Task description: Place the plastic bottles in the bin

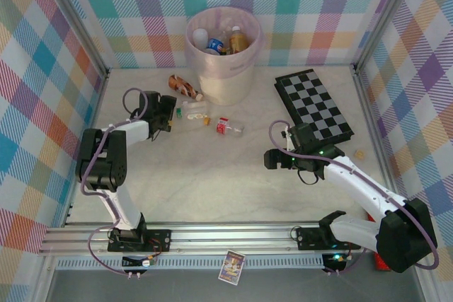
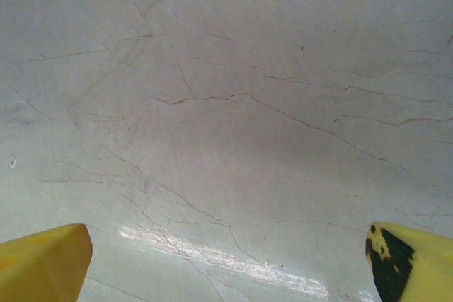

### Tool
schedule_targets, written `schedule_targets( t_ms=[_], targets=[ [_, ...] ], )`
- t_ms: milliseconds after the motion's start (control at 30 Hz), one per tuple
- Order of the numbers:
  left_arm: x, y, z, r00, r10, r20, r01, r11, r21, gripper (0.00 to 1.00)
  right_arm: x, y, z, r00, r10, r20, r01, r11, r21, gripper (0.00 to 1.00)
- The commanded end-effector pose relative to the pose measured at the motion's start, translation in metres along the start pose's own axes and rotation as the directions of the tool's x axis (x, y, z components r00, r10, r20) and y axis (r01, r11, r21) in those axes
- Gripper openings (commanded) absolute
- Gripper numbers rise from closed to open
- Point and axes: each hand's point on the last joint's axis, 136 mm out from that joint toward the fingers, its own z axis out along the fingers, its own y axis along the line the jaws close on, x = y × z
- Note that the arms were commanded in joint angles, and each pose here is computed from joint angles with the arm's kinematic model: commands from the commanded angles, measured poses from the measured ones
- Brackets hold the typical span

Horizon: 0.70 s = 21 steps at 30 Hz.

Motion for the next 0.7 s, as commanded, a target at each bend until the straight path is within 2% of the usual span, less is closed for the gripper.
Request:
schedule_targets(
  t_ms=[0,267,667],
  targets=[
    [0.008,-0.004,0.007,0.999,-0.038,-0.012,0.039,0.999,0.023,0.82,0.003,-0.001,0.000,1.000,0.008,0.002,-0.008,1.000,0.006,0.99],
    [0.015,-0.004,0.024,0.997,-0.067,-0.031,0.068,0.998,0.017,0.80,0.004,-0.002,0.000,1.000,0.004,-0.001,-0.004,1.000,0.011,0.99],
    [0.013,-0.002,0.038,0.997,-0.071,-0.025,0.071,0.997,-0.008,0.65,0.003,-0.002,0.000,1.000,-0.002,-0.002,0.002,1.000,0.015,0.99]
  ],
)
